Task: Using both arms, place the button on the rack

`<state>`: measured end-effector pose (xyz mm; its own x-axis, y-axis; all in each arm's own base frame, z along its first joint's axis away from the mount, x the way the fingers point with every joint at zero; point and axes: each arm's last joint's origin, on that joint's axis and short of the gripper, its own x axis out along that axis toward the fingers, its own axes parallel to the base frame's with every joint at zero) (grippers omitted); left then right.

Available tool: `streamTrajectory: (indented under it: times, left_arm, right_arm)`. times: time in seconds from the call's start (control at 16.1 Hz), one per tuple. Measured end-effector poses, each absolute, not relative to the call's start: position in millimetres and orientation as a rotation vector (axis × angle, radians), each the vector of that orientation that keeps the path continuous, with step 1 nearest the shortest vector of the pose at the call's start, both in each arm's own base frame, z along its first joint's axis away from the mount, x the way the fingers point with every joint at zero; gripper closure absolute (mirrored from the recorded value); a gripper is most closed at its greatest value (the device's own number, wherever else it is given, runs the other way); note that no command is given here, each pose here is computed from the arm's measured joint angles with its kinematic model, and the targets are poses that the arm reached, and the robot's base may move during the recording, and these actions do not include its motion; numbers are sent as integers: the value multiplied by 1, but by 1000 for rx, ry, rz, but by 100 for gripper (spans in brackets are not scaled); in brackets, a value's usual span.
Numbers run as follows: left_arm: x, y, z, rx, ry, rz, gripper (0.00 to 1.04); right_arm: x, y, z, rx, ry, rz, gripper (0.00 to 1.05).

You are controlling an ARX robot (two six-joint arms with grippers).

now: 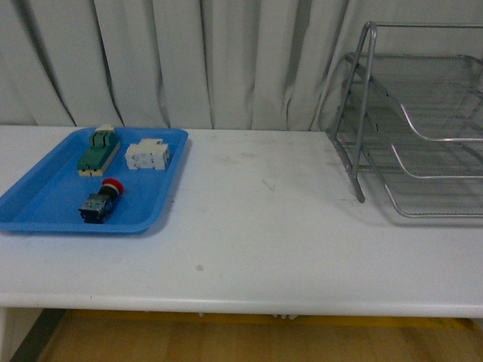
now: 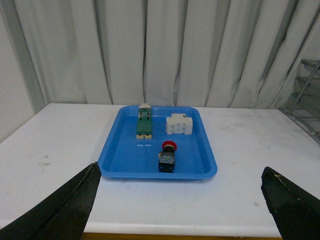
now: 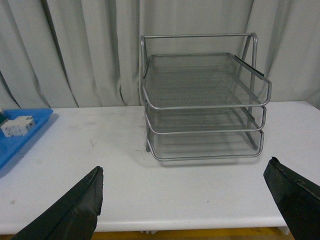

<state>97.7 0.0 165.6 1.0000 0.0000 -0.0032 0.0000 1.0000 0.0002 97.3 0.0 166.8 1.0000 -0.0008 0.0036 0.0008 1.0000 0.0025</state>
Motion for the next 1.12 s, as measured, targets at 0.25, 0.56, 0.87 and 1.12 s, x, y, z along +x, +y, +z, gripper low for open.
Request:
streamTrajectory:
  times: [0.25,0.56,0.87,1.12]
  left_arm:
    - [98,0,166,0,3,0,7]
    - [98,0,166,0,3,0,7]
    - [98,0,166,0,3,0,7]
    - [98,0,166,0,3,0,7]
  right_arm:
    - [97,0,167,2,-3,0,6]
    - [97,0,167,2,-3,-1,6]
    - [97,0,167,2,-3,-1,6]
    - [97,0,167,2,-4,-1,6]
